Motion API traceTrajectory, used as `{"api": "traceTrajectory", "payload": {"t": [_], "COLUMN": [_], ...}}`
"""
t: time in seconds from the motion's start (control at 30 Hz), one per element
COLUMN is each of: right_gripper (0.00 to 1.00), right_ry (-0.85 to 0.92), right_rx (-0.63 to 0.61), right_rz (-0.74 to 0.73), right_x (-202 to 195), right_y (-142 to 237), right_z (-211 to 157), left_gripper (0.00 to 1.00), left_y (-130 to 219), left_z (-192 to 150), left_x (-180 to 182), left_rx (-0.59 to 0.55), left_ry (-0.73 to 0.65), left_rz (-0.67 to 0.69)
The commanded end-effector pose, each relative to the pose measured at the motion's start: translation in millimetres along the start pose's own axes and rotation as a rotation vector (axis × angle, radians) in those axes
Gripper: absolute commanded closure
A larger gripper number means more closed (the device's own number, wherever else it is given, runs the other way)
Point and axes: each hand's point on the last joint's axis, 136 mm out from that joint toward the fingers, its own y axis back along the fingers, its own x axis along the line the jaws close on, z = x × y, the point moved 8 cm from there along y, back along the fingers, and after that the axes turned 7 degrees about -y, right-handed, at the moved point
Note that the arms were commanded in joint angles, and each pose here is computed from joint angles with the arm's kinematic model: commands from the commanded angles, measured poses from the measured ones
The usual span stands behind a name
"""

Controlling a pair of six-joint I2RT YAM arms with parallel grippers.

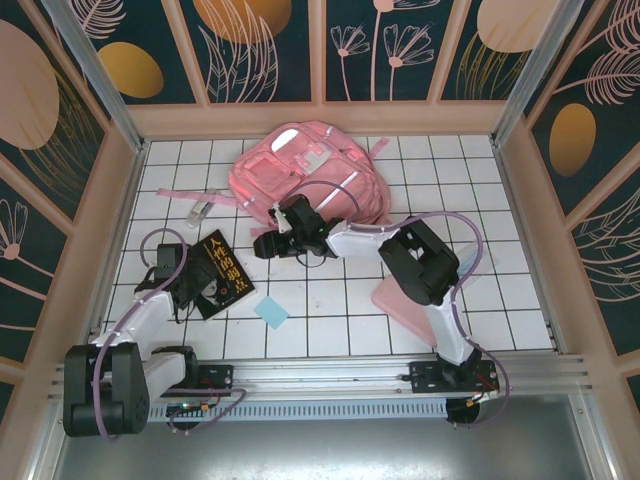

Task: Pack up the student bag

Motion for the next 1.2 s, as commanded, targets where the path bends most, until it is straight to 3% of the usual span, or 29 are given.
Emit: {"api": "traceTrajectory", "payload": {"t": [0.0, 0.13, 0.47, 0.67, 1.07, 1.17], "right_gripper": [0.42, 0.45, 0.51, 0.63, 0.64, 0.59], "right_ry": [0.03, 0.037, 0.026, -0.011, -0.034, -0.043], "right_rx": [0.013, 0.034, 0.067, 0.07, 0.048, 0.048], "right_rz": [-0.015, -0.004, -0.031, -0.044, 0.062, 0.077], "right_x": [0, 5, 4, -1, 24, 28], "right_y": [-11, -24, -44, -41, 10, 16], "right_z": [3, 4, 1, 1, 12, 13], "left_gripper": [0.25, 0.29, 0.27, 0.26, 0.24, 0.24], "left_y": [-8, -7, 1, -4, -20, -23], "left_z": [-8, -11, -15, -15, -14, -13], "left_x": [-40, -48, -78, -77, -56, -54], "left_rx": [0.081, 0.097, 0.138, 0.156, 0.164, 0.17], "left_ry": [-0.047, -0.046, -0.137, -0.143, -0.092, -0.094], "left_rz": [-0.413, -0.509, -0.64, -0.584, -0.324, -0.283]}}
